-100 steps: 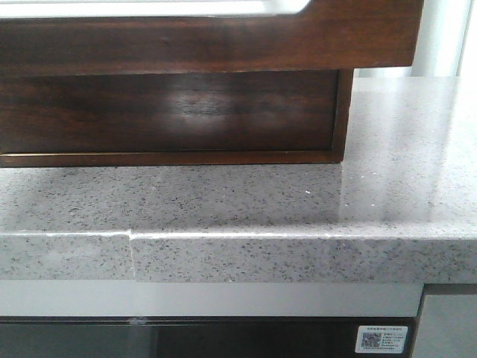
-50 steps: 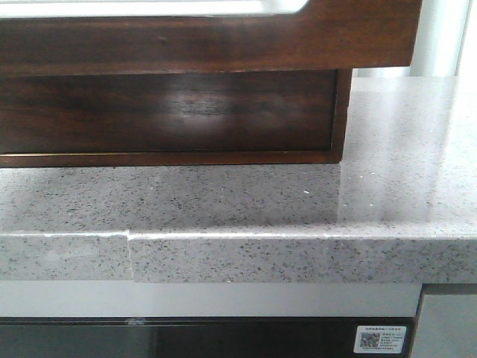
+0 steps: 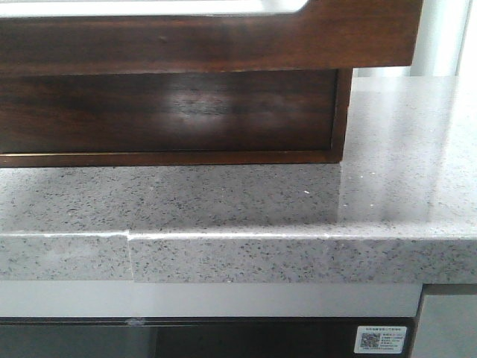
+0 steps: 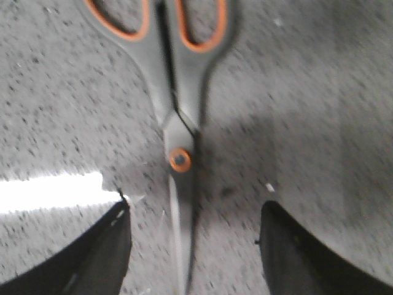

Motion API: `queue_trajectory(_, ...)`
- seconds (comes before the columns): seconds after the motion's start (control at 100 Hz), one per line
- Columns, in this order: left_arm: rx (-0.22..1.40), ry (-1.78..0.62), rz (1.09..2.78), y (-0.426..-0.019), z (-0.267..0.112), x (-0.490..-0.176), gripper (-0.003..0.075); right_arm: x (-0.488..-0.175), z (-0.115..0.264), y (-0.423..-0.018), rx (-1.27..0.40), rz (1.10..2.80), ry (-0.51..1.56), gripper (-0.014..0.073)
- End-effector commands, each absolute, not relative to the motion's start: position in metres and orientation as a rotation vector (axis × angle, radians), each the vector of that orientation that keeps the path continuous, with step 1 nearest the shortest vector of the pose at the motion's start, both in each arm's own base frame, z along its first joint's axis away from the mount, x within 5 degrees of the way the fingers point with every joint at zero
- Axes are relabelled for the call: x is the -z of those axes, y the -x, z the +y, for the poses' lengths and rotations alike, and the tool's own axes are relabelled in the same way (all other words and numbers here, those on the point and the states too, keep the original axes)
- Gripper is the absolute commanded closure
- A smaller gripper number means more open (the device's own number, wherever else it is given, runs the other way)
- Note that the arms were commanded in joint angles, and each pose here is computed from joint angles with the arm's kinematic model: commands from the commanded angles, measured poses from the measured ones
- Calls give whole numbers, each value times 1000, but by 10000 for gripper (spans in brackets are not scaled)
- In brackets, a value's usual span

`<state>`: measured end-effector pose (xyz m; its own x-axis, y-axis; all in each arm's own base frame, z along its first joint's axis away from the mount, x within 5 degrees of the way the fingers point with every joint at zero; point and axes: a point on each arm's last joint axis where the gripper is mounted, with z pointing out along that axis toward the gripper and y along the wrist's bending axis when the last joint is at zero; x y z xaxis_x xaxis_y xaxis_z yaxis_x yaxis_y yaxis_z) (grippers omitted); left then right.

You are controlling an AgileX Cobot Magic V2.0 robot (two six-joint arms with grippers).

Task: Put scissors in drawer with both arms
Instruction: 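Lower the right gripper onto the grey-orange scissors and grasp the blades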

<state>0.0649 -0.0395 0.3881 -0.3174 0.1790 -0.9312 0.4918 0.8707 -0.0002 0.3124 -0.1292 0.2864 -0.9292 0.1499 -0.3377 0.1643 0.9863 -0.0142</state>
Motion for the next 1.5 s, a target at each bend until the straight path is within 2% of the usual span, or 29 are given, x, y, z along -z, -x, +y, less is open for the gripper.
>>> queue_trajectory(0.0, 361, -463, 1808, -67, -40, -403, 334, -303, -128, -325, 80, 2733, -173, 230)
queue_trajectory(0.38, 361, -463, 1808, -67, -40, -403, 334, -287, -138, -356, 40, 2840, -80, 230)
queue_trajectory(1.2, 358, -460, 1801, -68, -40, -404, 334, -276, -138, -358, 5, 2897, -44, 231)
queue_trajectory(1.27, 358, -460, 1801, -68, -40, -404, 334, -276, -138, -357, 0, 2902, -45, 262)
queue_trajectory(1.49, 344, -463, 1802, -68, -40, -404, 334, -276, -134, -358, -5, 2909, -30, 459)
